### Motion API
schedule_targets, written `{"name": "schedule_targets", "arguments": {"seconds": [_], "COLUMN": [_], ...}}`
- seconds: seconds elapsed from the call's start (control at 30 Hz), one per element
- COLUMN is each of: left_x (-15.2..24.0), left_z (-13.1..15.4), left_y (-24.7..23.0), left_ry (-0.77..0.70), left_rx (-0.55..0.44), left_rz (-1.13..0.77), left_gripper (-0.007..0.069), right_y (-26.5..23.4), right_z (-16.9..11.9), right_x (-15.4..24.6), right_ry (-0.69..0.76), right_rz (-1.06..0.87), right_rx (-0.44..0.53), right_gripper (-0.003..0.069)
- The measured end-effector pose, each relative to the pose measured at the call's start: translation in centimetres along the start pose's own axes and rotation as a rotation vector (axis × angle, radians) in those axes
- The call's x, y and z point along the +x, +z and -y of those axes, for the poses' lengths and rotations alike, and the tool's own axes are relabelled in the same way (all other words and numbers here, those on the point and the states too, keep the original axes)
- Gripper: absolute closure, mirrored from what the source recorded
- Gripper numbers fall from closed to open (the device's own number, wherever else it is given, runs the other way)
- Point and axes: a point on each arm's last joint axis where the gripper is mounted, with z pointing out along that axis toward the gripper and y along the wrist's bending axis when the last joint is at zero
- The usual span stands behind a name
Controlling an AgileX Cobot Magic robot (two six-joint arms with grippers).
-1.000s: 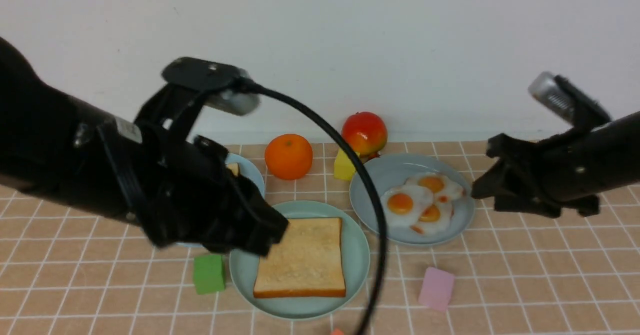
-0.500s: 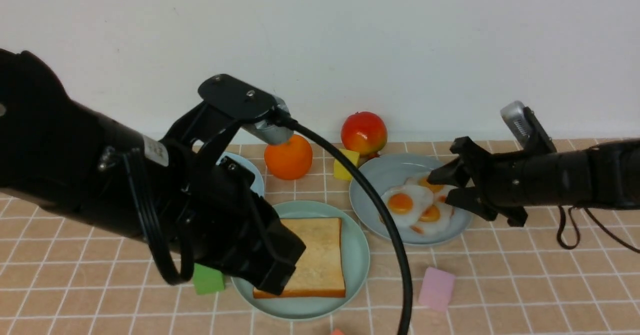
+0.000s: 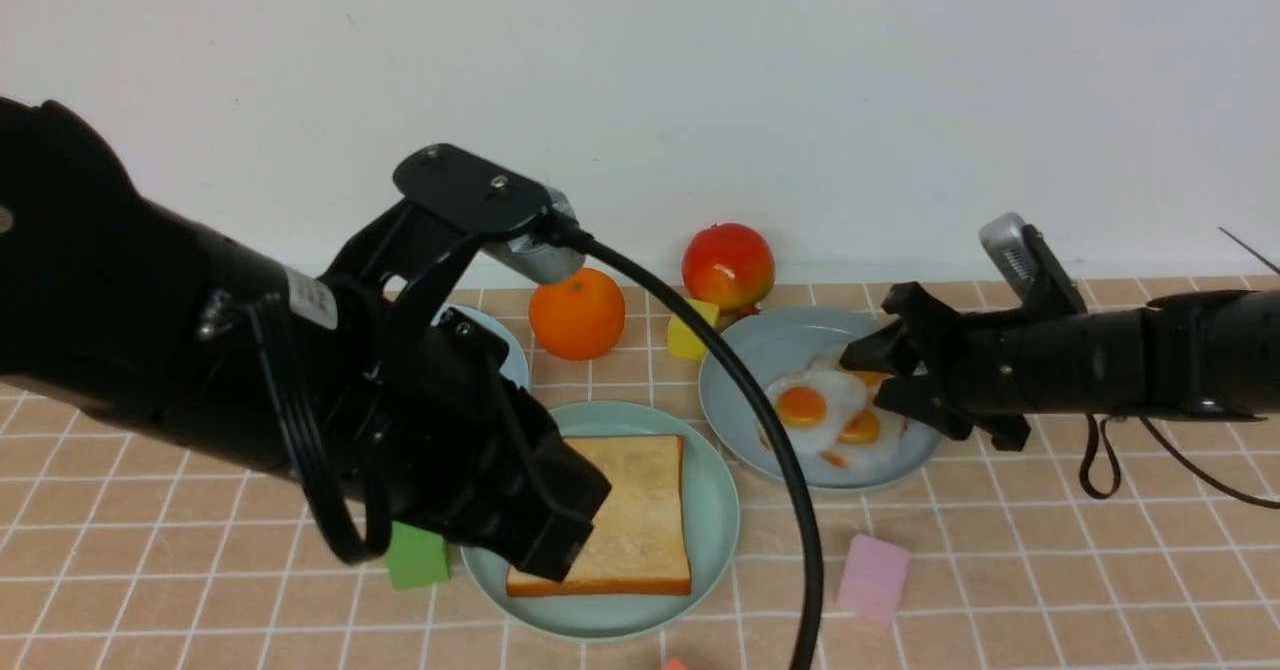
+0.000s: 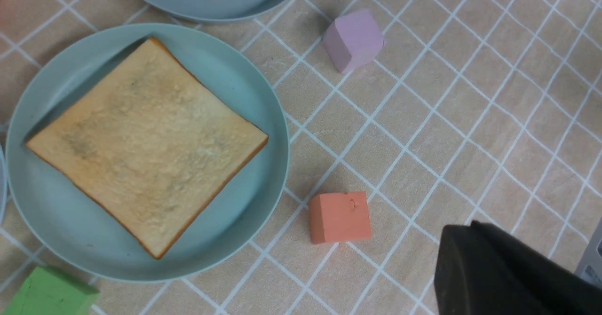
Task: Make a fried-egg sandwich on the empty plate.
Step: Use the right arm to grab a fried egg
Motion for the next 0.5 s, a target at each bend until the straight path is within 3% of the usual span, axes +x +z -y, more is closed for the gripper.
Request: {"name": "schedule_targets", "arguments": {"seconds": [0.3,0.5], "left_x": [-0.01,0.02], "left_z": [-0.01,-0.08], "left_y": [0.00,0.00], "left_ry": [0.000,0.007], "left_rx": [-0.001,-0.008], "left_rz": [0.002,-0.002], "left_gripper": [0.0638,0.0638], "right_y": [0.73,1.00], "right_z": [0.54,0.80], "right_x": [0.20,0.33], "right_ry": [0.020,0.033], "right_rz": [-0.022,-0.029], "right_rx": [-0.005,-0.007], "right_gripper": [0.0287,0.0375]}}
